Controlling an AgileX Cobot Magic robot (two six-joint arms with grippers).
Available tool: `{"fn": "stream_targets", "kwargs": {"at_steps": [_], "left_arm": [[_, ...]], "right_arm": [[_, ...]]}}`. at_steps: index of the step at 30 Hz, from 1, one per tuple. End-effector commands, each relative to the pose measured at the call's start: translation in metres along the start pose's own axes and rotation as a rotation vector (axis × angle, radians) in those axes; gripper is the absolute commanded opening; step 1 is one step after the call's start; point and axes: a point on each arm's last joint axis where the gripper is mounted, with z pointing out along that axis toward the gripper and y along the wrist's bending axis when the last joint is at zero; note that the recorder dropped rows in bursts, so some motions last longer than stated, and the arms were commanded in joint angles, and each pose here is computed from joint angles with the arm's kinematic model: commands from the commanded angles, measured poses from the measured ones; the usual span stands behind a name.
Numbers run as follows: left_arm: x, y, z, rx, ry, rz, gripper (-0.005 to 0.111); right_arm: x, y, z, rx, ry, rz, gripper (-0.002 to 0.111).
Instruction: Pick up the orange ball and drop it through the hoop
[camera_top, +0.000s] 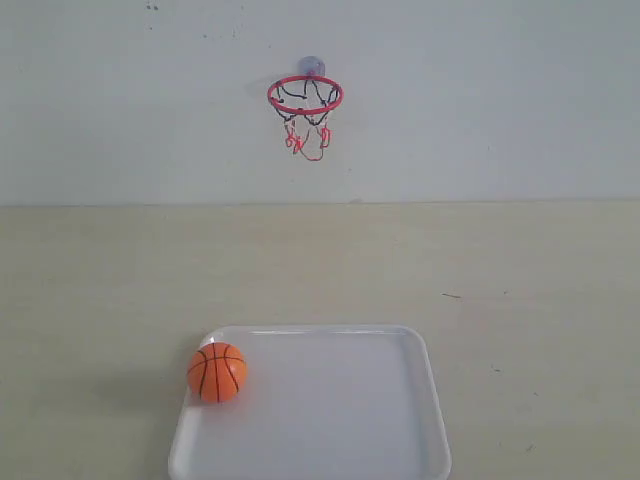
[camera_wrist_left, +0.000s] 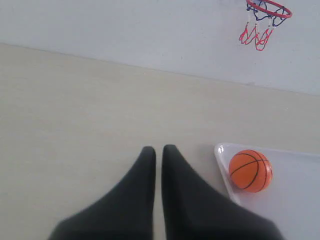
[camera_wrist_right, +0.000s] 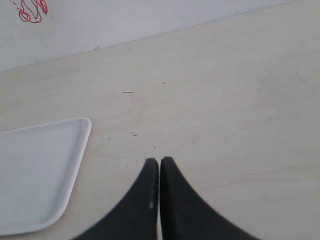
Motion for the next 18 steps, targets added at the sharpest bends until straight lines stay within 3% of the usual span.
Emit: {"fn": "stream_targets", "kwargs": {"at_steps": [1, 6, 9, 15, 18], "left_arm": [[0.001, 0.001, 0.000, -0.008, 0.002, 0.017, 0.004], [0.001, 0.002, 0.000, -0.016, 0.004, 0.044, 0.004], [-0.001, 0.000, 0.000, 0.003, -0.022, -0.036, 0.004], [-0.071, -0.019, -0.028, 0.127, -0.303, -0.246, 0.004], [-0.097, -0.026, -0.045, 0.168, -0.389, -0.257, 0.004]], "right_arm": [[-0.001, 0.000, 0.000, 0.007, -0.013, -0.015, 0.000], [-0.001, 0.000, 0.000, 0.007, -0.013, -0.015, 0.000], [-0.001, 0.000, 0.000, 0.007, -0.013, -0.015, 0.000], [-0.001, 0.000, 0.000, 0.007, -0.013, -0.015, 0.000], [-0.001, 0.000, 0.000, 0.007, -0.013, -0.015, 0.000]]}}
